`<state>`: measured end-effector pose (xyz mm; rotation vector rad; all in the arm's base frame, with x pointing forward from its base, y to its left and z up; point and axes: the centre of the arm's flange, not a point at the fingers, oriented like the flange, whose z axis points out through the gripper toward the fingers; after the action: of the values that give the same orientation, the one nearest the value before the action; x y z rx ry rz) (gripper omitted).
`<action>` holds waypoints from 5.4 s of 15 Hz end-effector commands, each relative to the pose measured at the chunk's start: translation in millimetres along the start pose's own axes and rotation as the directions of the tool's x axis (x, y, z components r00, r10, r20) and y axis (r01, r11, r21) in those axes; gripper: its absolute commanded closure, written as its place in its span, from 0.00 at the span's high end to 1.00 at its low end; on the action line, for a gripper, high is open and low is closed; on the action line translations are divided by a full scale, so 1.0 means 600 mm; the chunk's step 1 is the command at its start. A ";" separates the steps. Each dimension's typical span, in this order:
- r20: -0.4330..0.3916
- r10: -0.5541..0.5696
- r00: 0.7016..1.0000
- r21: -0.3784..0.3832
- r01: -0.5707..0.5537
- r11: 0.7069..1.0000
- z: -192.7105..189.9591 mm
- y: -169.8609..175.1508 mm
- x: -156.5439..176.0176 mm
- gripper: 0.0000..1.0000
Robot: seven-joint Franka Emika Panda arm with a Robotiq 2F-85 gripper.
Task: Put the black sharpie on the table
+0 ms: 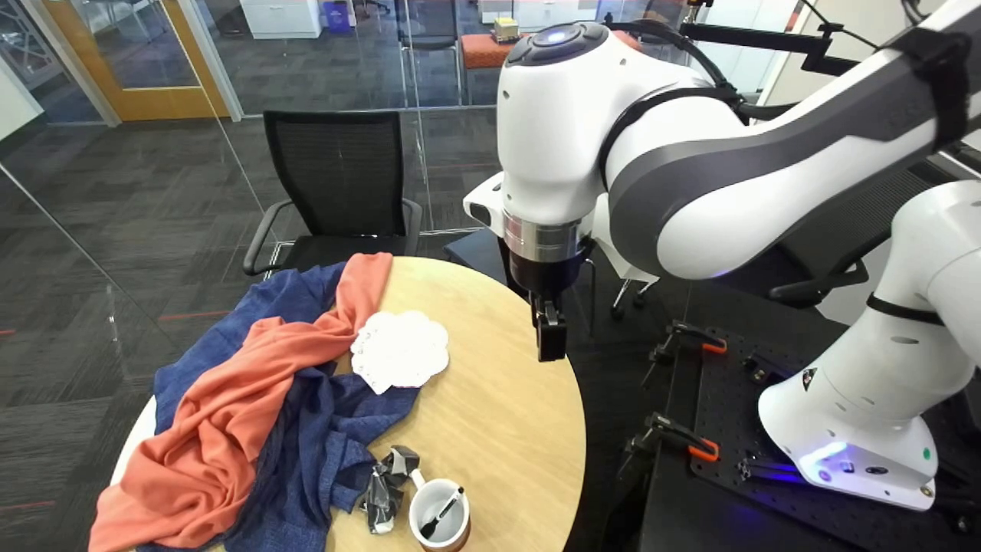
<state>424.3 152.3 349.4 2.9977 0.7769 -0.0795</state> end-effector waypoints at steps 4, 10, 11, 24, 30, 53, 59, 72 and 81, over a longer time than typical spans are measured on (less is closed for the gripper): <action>-0.002 -0.074 0.997 -0.019 0.074 0.997 0.024 -0.054 0.040 1.00; -0.011 -0.249 0.968 -0.019 0.249 0.968 0.100 -0.144 0.089 1.00; -0.022 -0.280 0.960 -0.024 0.279 0.960 0.113 -0.154 0.099 1.00; -0.011 -0.416 0.909 -0.025 0.416 0.909 0.223 -0.211 0.181 1.00; -0.008 -0.415 0.910 -0.023 0.415 0.910 0.227 -0.210 0.180 1.00; 0.194 -0.569 0.799 -0.051 0.587 0.808 0.377 -0.267 0.276 0.69; 0.238 -0.584 0.776 -0.048 0.610 0.791 0.399 -0.273 0.299 0.63; 0.263 -0.596 0.759 -0.059 0.629 0.775 0.443 -0.272 0.321 0.40; 0.291 -0.588 0.755 -0.058 0.628 0.776 0.463 -0.265 0.329 0.07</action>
<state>500.0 367.2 55.1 2.4391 1.5927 -0.3781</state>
